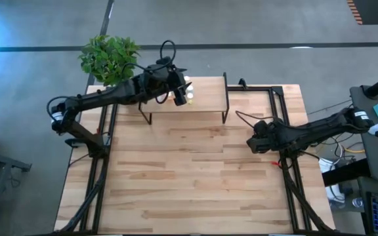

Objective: Pick and place medicine bottles onto shelf by color
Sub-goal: Put the blue pill bottle on the shelf, then put the red pill bottle on the shelf

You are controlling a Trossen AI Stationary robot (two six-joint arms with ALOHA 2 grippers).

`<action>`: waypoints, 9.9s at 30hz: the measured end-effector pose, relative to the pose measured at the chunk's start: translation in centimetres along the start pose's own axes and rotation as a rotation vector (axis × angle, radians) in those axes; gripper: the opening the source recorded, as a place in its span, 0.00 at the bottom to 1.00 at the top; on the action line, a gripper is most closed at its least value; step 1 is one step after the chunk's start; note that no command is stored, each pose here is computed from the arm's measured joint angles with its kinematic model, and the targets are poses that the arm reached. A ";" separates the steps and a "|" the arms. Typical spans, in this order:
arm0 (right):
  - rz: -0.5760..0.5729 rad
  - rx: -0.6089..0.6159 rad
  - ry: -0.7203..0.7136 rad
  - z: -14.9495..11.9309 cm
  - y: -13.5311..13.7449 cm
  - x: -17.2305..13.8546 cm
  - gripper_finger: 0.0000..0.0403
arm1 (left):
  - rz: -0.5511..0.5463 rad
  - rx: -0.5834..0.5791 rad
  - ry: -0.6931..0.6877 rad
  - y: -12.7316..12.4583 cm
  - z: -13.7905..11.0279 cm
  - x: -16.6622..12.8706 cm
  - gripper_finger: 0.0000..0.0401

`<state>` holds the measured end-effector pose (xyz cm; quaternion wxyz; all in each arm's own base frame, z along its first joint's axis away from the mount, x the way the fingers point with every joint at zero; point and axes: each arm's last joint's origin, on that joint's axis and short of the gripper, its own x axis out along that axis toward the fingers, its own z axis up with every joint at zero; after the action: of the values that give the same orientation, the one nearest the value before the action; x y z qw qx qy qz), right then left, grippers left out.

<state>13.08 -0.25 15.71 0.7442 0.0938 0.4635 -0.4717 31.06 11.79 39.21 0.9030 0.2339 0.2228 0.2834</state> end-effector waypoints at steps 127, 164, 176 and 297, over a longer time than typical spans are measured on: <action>0.683 0.082 -0.301 11.7 -4.5 -5.2 0.22 | -0.364 -0.522 -0.450 0.8 2.2 -0.8 0.58; 0.538 -0.413 -0.793 22.6 -0.4 -12.3 0.23 | -0.367 -0.538 -0.540 -4.7 3.6 3.0 0.52; 0.537 -0.389 -0.816 22.8 -0.7 -12.5 0.23 | -0.388 -0.556 -0.528 -4.8 3.6 2.9 0.43; 0.146 -0.109 -0.615 19.8 -3.5 -11.5 0.63 | -0.201 -0.359 0.317 2.3 -4.9 14.8 0.43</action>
<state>20.83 -6.47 36.66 0.8852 -0.0601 0.2336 -0.3978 38.45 24.12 32.58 0.9074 -0.0005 0.3298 0.2605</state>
